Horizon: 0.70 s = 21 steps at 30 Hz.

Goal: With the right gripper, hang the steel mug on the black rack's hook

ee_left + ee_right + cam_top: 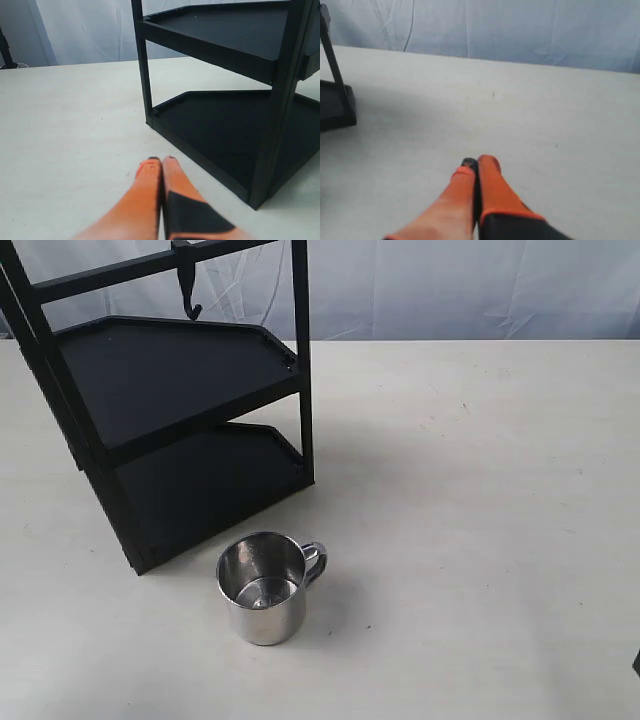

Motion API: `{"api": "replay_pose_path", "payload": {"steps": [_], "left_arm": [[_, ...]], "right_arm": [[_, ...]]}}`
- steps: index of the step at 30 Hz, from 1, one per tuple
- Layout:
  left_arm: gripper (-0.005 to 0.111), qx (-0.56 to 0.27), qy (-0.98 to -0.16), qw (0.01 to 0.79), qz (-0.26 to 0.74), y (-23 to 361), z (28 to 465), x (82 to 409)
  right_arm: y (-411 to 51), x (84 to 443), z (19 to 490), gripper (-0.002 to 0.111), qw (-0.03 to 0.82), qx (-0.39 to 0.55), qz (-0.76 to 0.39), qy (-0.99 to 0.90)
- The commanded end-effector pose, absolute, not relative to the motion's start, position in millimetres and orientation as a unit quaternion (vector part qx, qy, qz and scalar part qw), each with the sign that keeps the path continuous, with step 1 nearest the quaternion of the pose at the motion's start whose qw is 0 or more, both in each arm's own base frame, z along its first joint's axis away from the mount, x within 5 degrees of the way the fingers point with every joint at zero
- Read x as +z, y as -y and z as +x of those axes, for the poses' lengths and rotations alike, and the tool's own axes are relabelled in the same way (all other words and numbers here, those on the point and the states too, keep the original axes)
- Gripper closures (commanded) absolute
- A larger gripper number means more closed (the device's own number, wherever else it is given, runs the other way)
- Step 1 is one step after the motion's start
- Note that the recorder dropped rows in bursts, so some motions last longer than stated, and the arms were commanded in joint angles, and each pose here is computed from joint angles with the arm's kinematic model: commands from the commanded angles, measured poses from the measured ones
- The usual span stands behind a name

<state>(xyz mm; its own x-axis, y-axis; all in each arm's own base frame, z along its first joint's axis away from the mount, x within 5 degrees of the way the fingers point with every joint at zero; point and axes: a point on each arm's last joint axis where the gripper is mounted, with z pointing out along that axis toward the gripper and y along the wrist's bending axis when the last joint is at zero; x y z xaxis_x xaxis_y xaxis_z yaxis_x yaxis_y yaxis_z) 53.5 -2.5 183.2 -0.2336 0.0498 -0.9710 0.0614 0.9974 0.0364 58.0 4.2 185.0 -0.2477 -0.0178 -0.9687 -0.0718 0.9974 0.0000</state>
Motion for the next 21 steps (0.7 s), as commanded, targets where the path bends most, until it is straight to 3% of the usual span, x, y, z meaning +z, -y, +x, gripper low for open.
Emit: {"api": "replay_pose_path", "payload": {"steps": [1,5,7,9,16,21], "left_arm": [[0.107,-0.005,-0.782,0.622,0.036,2.6,54.1,184.7],[0.107,-0.005,-0.782,0.622,0.036,2.6,54.1,184.7],[0.107,-0.005,-0.782,0.622,0.036,2.6,54.1,184.7],[0.107,-0.005,-0.782,0.622,0.036,2.6,54.1,184.7],[0.107,-0.005,-0.782,0.622,0.036,2.6,54.1,184.7],[0.107,-0.005,-0.782,0.622,0.036,2.6,54.1,184.7]], "right_arm": [[-4.7,206.0,60.5,0.108,0.699,0.079,0.027,-0.710],[3.7,225.5,58.8,0.108,0.735,0.249,0.214,-0.593],[8.3,225.9,58.5,0.108,0.691,0.356,0.326,-0.538],[9.0,224.3,59.0,0.108,0.658,0.402,0.373,-0.515],[-2.6,223.0,60.5,0.109,0.610,0.410,0.349,-0.582],[-12.3,242.0,68.3,0.109,0.579,0.337,0.271,-0.691]]}}
